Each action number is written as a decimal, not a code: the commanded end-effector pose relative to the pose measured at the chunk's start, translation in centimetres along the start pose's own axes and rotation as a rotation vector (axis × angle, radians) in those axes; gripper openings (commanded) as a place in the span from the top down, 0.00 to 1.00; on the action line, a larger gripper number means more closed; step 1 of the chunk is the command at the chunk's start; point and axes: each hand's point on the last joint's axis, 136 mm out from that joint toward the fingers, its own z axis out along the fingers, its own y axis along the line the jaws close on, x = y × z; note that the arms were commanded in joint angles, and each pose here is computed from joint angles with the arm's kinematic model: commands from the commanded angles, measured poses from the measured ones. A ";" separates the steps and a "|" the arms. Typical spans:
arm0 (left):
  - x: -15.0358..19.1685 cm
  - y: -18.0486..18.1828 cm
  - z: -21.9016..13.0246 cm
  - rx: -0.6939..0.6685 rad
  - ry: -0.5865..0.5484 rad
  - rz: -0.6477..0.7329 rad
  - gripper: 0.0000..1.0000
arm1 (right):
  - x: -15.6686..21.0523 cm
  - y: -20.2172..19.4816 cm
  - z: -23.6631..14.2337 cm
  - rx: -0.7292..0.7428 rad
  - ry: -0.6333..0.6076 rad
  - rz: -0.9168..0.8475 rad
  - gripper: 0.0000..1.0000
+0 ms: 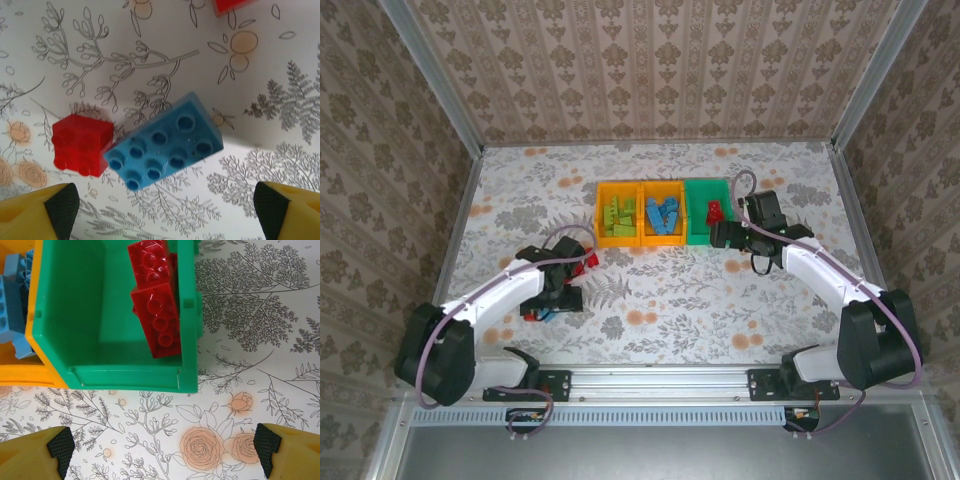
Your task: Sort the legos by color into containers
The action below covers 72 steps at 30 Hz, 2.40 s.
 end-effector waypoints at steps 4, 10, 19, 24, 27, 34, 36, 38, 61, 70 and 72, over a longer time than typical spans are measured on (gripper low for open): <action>-1.4 -0.5 0.7 -0.011 -0.026 0.075 0.07 | 0.0 0.1 0.2 -0.024 -0.002 0.013 0.04; -1.2 -0.7 1.7 -0.028 0.005 0.109 0.10 | 0.1 -0.2 0.3 -0.022 0.003 0.029 0.05; -1.4 -1.1 1.9 -0.028 -0.002 0.136 0.16 | 0.0 -0.3 0.2 -0.016 0.006 0.041 0.04; -1.5 -1.5 2.4 -0.034 0.012 0.152 0.19 | 0.2 -0.5 0.2 -0.011 0.013 0.051 0.04; -1.4 -1.7 2.7 -0.033 0.019 0.151 0.19 | 0.2 -0.6 -0.1 -0.010 0.012 0.052 0.04; -1.4 -2.8 2.9 -0.006 0.023 0.158 0.30 | 0.2 -0.8 -0.3 -0.009 0.008 0.061 0.04; -1.7 -3.3 2.8 -0.008 0.014 0.169 0.30 | 0.3 -0.8 -0.3 -0.009 0.009 0.062 0.04; -2.1 -3.9 2.7 -0.010 0.008 0.181 0.30 | 0.3 -0.9 -0.3 -0.009 0.009 0.066 0.04; -4.2 -6.7 0.8 0.005 -0.026 0.203 0.30 | 0.9 -2.1 -1.4 0.012 -0.004 0.082 0.04; -2.3 -4.4 0.4 -0.017 -0.035 0.166 0.29 | 1.0 -2.1 -1.3 0.004 -0.002 0.095 0.04; -2.0 -4.3 0.5 -0.017 -0.034 0.165 0.30 | 0.9 -2.0 -1.3 -0.002 -0.002 0.099 0.04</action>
